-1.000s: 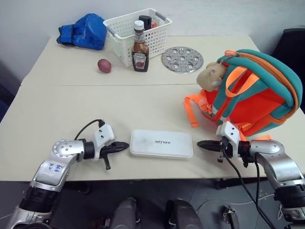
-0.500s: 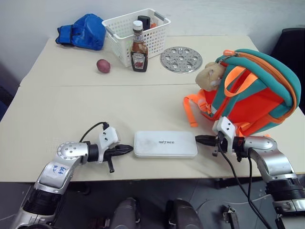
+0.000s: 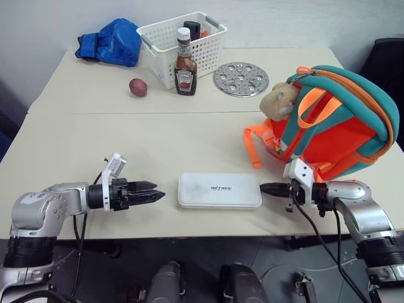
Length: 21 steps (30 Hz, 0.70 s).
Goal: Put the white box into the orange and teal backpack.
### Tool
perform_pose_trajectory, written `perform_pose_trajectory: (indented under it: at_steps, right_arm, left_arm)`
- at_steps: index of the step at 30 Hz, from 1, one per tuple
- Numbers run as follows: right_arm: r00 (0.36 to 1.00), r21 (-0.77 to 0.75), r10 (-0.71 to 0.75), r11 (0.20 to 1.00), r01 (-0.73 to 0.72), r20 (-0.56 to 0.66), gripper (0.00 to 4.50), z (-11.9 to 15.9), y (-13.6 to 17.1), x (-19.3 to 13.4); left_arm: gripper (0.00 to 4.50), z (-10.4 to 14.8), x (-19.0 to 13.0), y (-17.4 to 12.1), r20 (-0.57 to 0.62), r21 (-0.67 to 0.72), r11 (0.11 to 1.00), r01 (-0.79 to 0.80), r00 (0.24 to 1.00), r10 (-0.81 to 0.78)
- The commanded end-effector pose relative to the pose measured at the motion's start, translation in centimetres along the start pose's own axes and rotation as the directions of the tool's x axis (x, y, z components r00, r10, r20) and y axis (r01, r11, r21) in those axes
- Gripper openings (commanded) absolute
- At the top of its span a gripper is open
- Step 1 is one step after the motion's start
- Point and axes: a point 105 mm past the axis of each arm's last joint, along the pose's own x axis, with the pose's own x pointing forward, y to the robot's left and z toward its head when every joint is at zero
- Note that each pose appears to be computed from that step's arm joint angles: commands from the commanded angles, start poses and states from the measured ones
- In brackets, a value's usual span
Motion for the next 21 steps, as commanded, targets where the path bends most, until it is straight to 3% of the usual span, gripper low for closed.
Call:
perform_pose_trajectory:
  at_steps: [1, 7, 12, 21]
  right_arm:
    - [1.000, -0.032, 0.025, 0.999, -0.025, -0.005, 0.00, 0.4, 0.2, 0.0]
    - [0.998, -0.041, 0.056, 0.998, -0.056, 0.000, 0.00, 0.7, 0.7, 0.2]
    - [0.999, -0.042, 0.043, 0.998, -0.043, 0.010, 0.00, 0.9, 0.7, 0.9]
    - [0.998, -0.053, 0.062, 0.997, -0.061, 0.011, 0.00, 0.8, 1.8, 1.8]
  left_arm:
    - [4.45, 0.0, 0.9, -0.1, -0.055, -0.069, 0.997, 0.031, 0.998, -0.035]
    - [4.45, 1.1, 2.8, 0.7, -0.061, -0.122, 0.992, 0.034, 0.997, -0.041]
    - [4.45, 0.3, 5.6, -0.5, -0.173, -0.071, 0.992, 0.103, 0.978, -0.114]
    - [4.45, 2.8, 9.5, -1.2, -0.170, -0.086, 0.983, 0.164, 0.969, -0.177]
